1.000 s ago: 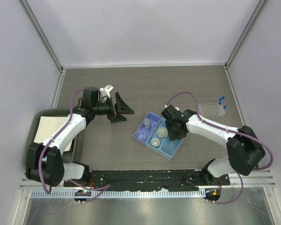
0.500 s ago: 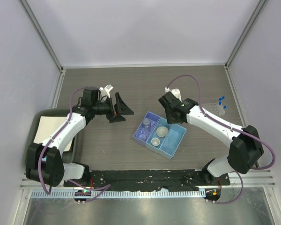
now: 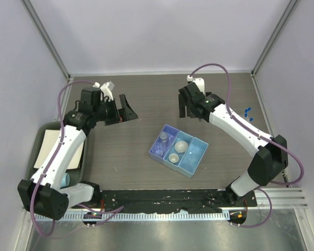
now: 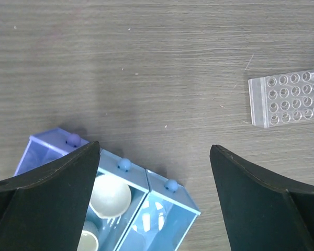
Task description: Organize the chemistry lab equipment
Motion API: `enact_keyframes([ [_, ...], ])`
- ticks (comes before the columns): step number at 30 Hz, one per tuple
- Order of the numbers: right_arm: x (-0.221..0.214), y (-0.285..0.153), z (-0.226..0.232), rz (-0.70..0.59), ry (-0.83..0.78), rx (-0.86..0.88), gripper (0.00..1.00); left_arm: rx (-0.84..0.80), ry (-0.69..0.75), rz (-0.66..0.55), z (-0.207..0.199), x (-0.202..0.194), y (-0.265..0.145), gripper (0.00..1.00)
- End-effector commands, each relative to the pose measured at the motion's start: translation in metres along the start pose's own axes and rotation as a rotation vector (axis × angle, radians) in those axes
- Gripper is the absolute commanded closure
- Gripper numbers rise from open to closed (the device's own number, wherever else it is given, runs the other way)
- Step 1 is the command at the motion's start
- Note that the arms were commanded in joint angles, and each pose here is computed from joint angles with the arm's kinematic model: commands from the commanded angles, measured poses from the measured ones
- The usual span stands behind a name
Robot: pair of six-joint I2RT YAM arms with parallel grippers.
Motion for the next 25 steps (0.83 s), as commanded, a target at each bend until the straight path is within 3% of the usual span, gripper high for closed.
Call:
enact_keyframes([
  [1,0.023,0.000,-0.015,0.002,0.120,0.034,0.08,0.206,0.081,-0.178,0.015,0.017,-0.021,0.00],
  [8,0.024,0.000,-0.050,0.074,0.129,-0.337,0.05,0.400,0.108,-0.438,0.036,0.037,-0.039,0.00],
  [11,0.017,-0.002,-0.055,0.074,0.134,-0.362,0.05,0.450,0.094,-0.523,0.043,0.043,-0.042,0.00],
  [19,0.016,-0.019,-0.071,-0.028,0.151,-0.334,0.03,0.476,0.111,-0.571,0.049,0.039,-0.053,0.00],
  [21,0.027,-0.038,-0.073,-0.163,0.230,-0.230,0.03,0.459,0.116,-0.592,0.046,0.038,-0.058,0.00],
  [25,0.029,-0.057,-0.087,-0.245,0.309,-0.266,0.03,0.458,0.122,-0.601,0.044,0.038,-0.063,0.00],
])
Point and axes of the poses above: each gripper's point midway between its finger pads, its own y axis out along the fingers, its own z axis along the line the jaws close on, x = y × z, the point moved 7 cm from there along -y, back along the fingers, and after that the axes turned 14 degrees about -y, right-handed, at the moved point
